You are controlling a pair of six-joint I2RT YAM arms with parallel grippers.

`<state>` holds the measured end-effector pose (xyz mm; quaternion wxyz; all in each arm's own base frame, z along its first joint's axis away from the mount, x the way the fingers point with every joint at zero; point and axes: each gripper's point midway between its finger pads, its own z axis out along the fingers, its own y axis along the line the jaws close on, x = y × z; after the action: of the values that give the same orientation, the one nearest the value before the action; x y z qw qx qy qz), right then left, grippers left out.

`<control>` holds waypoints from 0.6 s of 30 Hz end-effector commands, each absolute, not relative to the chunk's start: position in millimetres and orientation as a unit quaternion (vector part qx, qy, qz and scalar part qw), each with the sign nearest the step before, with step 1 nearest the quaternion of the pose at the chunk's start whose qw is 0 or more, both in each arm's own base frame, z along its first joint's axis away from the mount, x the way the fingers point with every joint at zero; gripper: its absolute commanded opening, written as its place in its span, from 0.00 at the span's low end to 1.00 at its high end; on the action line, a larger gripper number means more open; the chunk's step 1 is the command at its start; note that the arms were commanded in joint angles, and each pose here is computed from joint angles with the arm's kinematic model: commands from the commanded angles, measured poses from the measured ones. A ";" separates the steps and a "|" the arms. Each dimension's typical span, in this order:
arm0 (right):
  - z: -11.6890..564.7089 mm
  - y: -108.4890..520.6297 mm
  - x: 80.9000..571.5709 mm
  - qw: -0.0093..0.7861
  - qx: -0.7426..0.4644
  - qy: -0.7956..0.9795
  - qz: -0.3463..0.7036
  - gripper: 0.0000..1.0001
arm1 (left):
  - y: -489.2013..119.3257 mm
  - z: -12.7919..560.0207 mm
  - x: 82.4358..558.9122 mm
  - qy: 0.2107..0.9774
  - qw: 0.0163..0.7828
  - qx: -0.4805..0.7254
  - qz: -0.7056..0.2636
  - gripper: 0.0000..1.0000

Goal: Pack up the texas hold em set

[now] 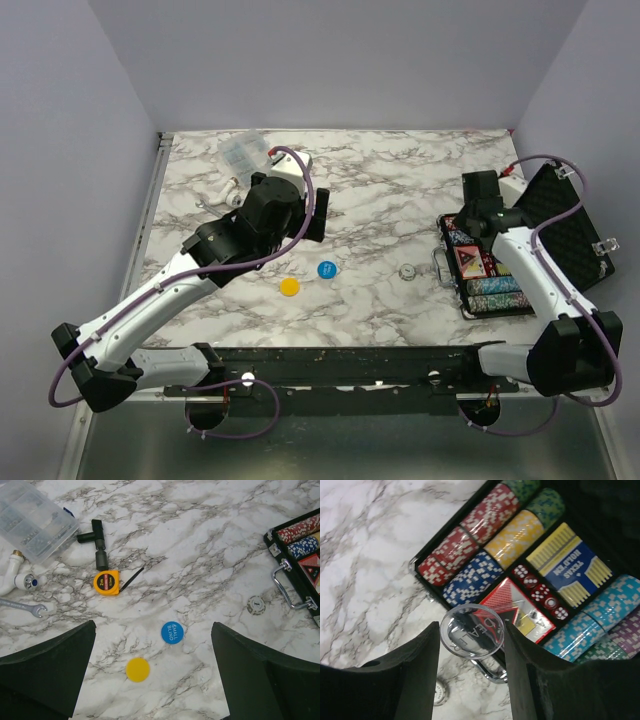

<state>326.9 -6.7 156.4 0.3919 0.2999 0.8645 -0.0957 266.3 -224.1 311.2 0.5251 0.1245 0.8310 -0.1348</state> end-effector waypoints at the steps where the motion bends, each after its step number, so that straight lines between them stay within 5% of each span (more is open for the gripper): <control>1: 148.5 -46.5 308.7 0.376 0.354 0.847 -0.128 0.01 | -228.2 311.4 264.0 0.834 0.516 0.129 -0.144 0.99; 18: 117.4 -131.3 292.3 0.372 0.477 0.763 -0.228 0.01 | -238.0 301.9 262.7 0.841 0.500 0.141 -0.152 0.99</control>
<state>278.4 -114.0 114.4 0.3399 0.4542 0.7987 -0.2005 265.2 -235.3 299.1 0.5046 0.1379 0.8399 -0.1446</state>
